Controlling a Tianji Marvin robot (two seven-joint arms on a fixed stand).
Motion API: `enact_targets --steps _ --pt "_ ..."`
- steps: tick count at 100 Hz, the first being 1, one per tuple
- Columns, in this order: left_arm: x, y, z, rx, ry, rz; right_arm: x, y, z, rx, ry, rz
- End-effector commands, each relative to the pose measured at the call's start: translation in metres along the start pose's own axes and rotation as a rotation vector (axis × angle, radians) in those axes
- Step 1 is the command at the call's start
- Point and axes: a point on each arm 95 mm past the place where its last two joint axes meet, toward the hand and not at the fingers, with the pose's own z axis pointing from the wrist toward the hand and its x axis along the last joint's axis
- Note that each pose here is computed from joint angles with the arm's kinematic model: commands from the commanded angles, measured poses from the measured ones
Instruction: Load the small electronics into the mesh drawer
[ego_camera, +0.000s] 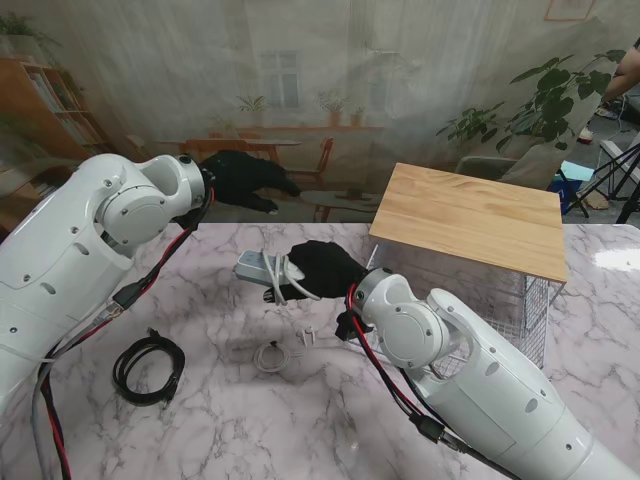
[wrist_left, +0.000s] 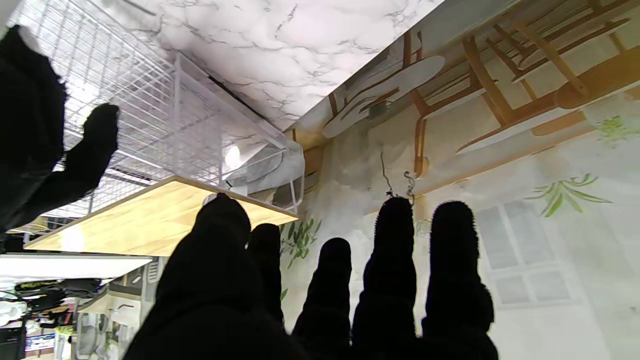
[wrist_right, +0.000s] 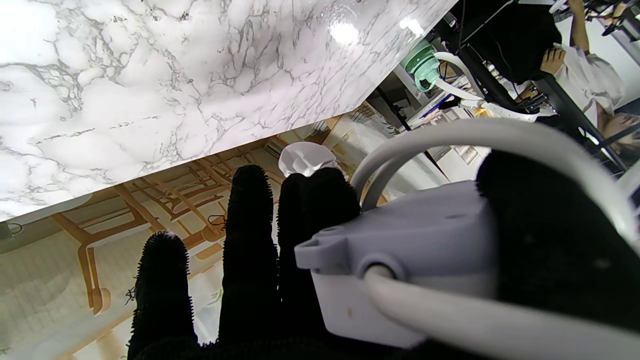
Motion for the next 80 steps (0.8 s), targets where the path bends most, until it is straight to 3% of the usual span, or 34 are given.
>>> enact_targets --steps 1,16,44,80 --pt "-0.009 0.006 -0.001 -0.022 -0.034 -0.024 0.004 0.004 -0.002 -0.024 0.000 0.019" --pt "-0.027 0.022 -0.004 -0.037 -0.113 -0.053 0.007 0.015 -0.006 -0.072 0.004 0.027" --pt "-0.061 0.069 -0.012 -0.114 -0.249 -0.106 0.003 0.044 -0.022 -0.174 -0.036 0.004" --pt "-0.072 0.103 -0.040 -0.139 -0.256 -0.043 -0.023 0.063 -0.075 -0.263 -0.129 -0.116"
